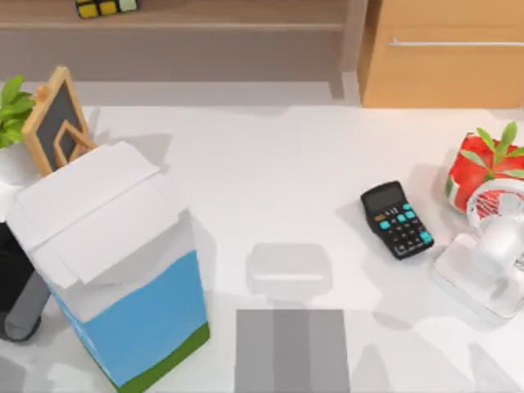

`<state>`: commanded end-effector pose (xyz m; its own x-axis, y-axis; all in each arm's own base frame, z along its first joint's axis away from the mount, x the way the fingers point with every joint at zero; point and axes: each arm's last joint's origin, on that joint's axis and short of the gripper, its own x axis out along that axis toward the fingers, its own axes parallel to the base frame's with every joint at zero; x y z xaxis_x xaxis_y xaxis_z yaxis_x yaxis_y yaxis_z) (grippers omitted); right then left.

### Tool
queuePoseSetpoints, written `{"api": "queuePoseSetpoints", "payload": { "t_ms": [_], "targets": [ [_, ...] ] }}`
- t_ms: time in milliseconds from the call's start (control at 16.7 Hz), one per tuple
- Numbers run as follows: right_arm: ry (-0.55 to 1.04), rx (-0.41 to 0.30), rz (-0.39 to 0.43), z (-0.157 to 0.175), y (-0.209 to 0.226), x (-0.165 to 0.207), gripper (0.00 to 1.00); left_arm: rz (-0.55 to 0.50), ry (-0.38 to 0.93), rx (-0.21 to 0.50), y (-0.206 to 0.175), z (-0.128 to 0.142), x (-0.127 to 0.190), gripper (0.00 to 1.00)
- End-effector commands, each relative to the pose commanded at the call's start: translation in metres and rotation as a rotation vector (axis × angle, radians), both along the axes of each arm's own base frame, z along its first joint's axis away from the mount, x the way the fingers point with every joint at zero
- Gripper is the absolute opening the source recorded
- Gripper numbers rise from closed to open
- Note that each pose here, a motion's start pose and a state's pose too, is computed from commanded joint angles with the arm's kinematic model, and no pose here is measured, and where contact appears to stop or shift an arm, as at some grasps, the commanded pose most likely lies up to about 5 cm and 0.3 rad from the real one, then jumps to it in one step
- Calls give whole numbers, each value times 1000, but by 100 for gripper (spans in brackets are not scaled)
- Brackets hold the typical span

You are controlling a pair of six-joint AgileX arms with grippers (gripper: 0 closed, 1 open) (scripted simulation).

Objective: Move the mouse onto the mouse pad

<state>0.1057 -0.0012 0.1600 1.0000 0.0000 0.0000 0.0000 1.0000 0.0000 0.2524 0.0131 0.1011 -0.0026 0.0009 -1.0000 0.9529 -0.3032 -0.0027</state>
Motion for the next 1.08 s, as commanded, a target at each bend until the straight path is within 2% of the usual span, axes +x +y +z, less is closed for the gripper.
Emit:
{"api": "queuePoseSetpoints", "payload": {
  "t_ms": [420, 900, 960, 1080],
  "targets": [
    [0, 0, 0, 0, 0, 0, 100, 0, 0, 0, 0, 0, 0, 2],
    [0, 0, 0, 0, 0, 0, 100, 0, 0, 0, 0, 0, 0, 0],
    [0, 0, 0, 0, 0, 0, 100, 20, -12, 30, 3, 13, 0, 0],
    [0, 0, 0, 0, 0, 0, 100, 22, -17, 25, 4, 15, 1, 0]
  ]
}}
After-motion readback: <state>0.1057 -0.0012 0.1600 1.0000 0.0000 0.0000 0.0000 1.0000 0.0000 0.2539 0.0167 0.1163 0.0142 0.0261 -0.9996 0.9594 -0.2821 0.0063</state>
